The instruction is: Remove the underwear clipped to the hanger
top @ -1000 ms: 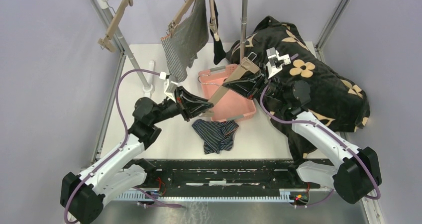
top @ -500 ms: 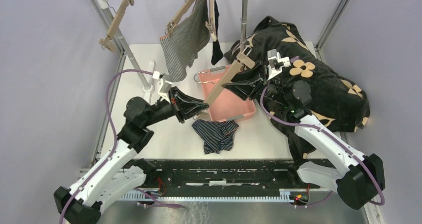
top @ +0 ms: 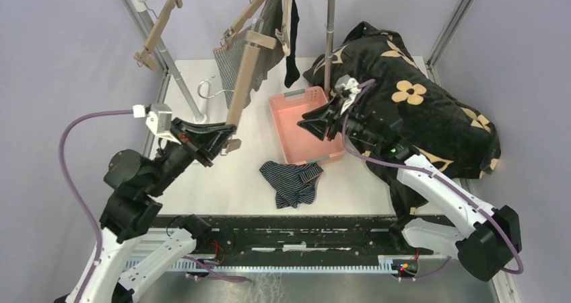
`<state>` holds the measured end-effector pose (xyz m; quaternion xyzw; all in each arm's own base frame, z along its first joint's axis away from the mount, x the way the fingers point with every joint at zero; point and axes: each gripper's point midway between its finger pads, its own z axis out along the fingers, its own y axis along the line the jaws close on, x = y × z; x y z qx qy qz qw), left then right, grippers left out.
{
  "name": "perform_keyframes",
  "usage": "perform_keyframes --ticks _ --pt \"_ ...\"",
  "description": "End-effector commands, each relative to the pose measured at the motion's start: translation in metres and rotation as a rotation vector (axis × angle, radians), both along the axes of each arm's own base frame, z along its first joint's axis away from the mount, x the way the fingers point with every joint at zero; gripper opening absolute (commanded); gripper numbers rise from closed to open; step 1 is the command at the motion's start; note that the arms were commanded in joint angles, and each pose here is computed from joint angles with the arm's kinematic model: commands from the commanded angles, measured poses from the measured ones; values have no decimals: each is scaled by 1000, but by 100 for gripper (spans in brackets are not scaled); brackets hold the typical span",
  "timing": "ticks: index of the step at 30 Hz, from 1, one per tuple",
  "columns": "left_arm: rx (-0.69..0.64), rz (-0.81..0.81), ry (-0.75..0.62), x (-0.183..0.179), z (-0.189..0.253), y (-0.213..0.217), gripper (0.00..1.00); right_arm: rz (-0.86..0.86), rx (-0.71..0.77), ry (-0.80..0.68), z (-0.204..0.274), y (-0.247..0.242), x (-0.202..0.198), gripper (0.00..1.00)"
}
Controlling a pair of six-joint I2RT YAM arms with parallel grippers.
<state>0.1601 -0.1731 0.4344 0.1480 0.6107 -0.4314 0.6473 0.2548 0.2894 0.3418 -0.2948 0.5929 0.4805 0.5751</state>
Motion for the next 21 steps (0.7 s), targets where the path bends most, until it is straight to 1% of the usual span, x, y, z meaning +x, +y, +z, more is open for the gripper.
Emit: perform_keyframes --ticks 1,4,8,10,14,17,21 --pt "63 351 65 17 -5 63 3 -49 -280 42 -58 8 -1 40" --pt "71 491 95 19 -5 91 3 -76 -424 47 -89 19 -5 36" --pt "112 614 139 24 -7 114 3 -144 -606 68 -124 31 -7 29" --pt "133 659 158 28 -9 121 3 -190 -657 85 -140 34 -5 28" --pt "165 752 182 33 -3 135 3 -200 -720 119 -167 46 -13 28" --pt "182 814 187 37 8 145 3 -196 -803 130 -186 56 -27 24" --pt "215 868 192 44 20 151 3 -209 -894 131 -209 64 -45 22"
